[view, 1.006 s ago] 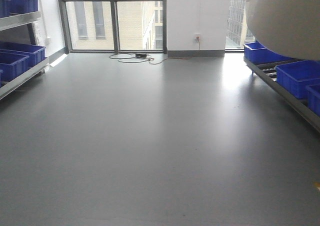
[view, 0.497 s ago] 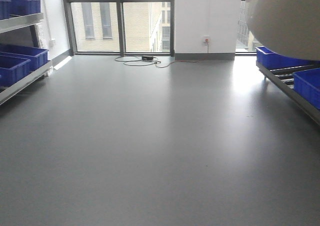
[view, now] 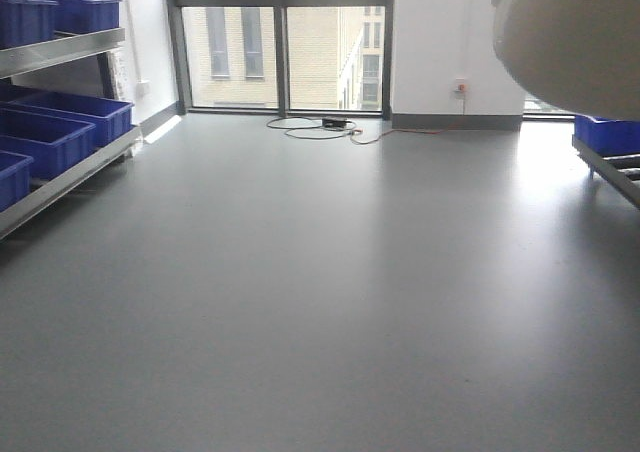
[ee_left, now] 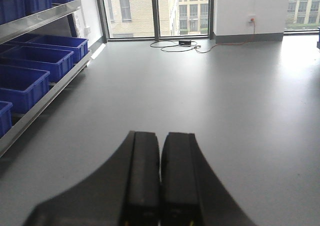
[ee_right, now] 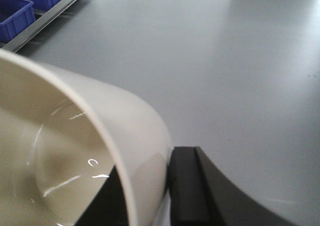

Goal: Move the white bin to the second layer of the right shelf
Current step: 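Drive toward the windows holding the bin in the right gripper, then turn the base toward the blue crate shelf near the windows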

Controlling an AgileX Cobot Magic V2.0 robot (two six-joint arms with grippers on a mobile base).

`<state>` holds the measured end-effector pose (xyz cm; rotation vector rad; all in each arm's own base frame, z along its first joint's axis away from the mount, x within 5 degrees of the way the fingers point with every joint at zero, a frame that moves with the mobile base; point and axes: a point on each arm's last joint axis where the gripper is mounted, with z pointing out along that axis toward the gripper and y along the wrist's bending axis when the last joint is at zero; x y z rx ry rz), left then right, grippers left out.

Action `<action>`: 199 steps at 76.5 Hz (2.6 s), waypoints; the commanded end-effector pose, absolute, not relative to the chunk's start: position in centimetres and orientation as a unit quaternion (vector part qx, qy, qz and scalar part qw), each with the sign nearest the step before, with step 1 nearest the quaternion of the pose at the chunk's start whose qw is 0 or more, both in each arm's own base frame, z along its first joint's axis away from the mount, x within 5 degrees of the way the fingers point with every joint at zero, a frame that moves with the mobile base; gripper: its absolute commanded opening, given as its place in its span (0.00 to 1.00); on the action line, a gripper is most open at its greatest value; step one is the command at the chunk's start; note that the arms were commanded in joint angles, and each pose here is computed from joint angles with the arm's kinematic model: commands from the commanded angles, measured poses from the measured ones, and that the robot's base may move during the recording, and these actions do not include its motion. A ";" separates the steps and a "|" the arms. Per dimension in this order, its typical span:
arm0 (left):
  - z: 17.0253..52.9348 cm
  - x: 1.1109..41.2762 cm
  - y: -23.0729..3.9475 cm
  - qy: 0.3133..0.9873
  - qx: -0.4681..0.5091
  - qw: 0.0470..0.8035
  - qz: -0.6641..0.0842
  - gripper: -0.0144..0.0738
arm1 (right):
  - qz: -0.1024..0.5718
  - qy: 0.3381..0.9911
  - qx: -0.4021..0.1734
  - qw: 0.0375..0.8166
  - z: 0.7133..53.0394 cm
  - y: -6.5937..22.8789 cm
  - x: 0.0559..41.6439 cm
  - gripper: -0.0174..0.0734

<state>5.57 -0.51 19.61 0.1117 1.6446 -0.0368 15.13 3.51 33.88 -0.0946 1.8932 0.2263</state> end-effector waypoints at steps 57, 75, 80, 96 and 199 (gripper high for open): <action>19.2 5.6 -0.6 0.710 0.048 0.702 -0.021 0.26 | 0.106 0.765 -0.040 0.633 36.1 3.5 15.1 0.25; 19.2 5.6 -0.6 0.710 0.048 0.702 -0.021 0.26 | 0.106 0.765 -0.040 0.633 36.1 3.5 15.1 0.25; 19.2 5.6 -0.6 0.710 0.048 0.702 -0.021 0.26 | 0.106 0.765 -0.040 0.633 36.1 3.5 15.1 0.25; 19.2 5.6 -0.6 0.710 0.048 0.702 -0.021 0.26 | 0.106 0.765 -0.040 0.633 36.1 3.5 15.1 0.25; 19.2 5.6 -0.6 0.710 0.048 0.702 -0.021 0.26 | 0.106 0.765 -0.040 0.633 36.1 3.5 15.1 0.25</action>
